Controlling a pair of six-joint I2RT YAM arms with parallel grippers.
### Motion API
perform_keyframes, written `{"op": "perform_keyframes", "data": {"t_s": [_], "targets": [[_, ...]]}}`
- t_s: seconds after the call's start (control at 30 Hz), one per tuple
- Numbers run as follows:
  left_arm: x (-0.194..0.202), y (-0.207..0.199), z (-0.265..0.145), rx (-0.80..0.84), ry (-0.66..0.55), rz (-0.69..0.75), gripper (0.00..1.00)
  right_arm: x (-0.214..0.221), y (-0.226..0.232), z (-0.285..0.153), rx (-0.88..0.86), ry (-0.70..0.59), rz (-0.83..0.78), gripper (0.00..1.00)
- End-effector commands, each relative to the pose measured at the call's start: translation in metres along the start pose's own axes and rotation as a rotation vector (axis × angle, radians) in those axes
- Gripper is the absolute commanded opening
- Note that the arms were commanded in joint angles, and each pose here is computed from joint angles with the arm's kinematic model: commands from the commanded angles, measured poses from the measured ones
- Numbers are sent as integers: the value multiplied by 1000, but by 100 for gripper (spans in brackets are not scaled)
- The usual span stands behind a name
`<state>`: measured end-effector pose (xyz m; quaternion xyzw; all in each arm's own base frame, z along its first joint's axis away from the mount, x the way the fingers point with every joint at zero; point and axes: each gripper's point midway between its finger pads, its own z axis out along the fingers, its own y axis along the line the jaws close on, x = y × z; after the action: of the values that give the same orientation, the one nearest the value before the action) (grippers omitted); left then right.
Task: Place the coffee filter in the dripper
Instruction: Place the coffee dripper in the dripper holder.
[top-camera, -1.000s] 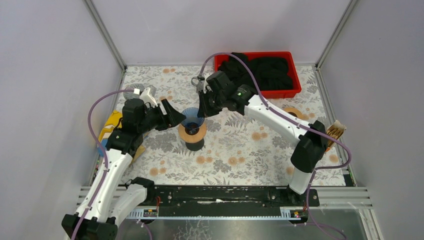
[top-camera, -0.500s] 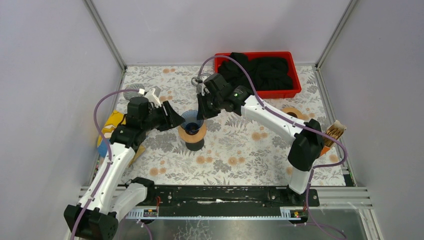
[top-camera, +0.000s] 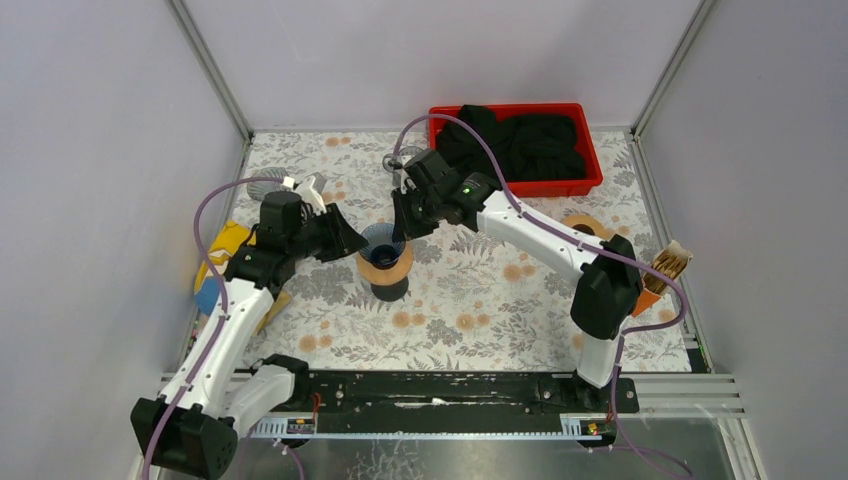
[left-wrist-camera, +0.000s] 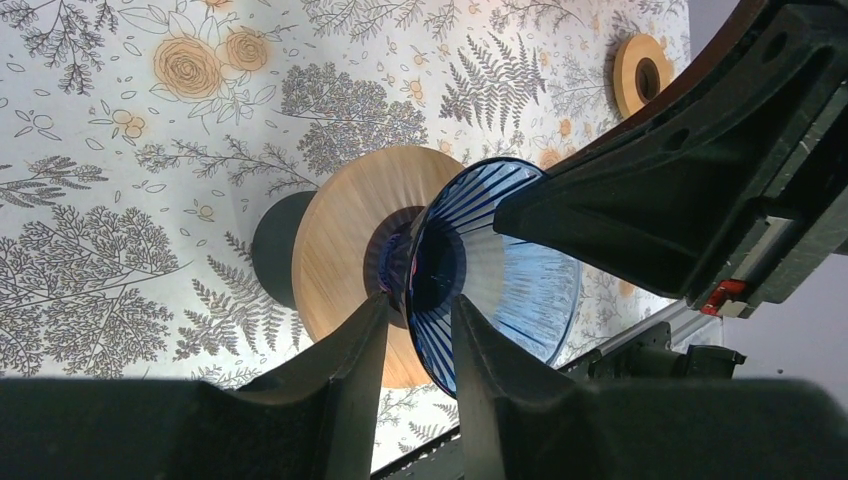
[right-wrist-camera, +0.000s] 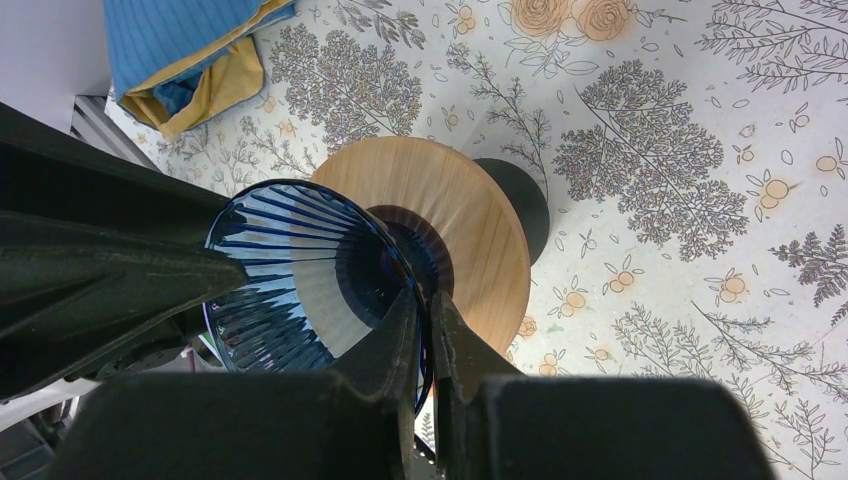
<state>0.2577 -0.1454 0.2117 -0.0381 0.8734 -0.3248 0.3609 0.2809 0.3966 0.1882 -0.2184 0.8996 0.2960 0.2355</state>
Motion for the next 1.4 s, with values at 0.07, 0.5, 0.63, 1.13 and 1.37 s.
{"op": "perform_keyframes", "data": {"t_s": [0.07,0.5,0.63,1.13,1.37], "targets": [[9,6,5,-10,41,14,35,-10,8,3,-20,-35,-34,2],[19,14,11,-36,96,11,24,4,1,17,10,15,-37,0],[21,18,13,-51,106,8,19,8,-3,19,30,37,-35,0],[38,30,20,-83,166,-5,14,32,-21,39,98,154,-13,0],[41,31,21,-89,173,-4,16,37,-24,41,102,169,-12,0]]}}
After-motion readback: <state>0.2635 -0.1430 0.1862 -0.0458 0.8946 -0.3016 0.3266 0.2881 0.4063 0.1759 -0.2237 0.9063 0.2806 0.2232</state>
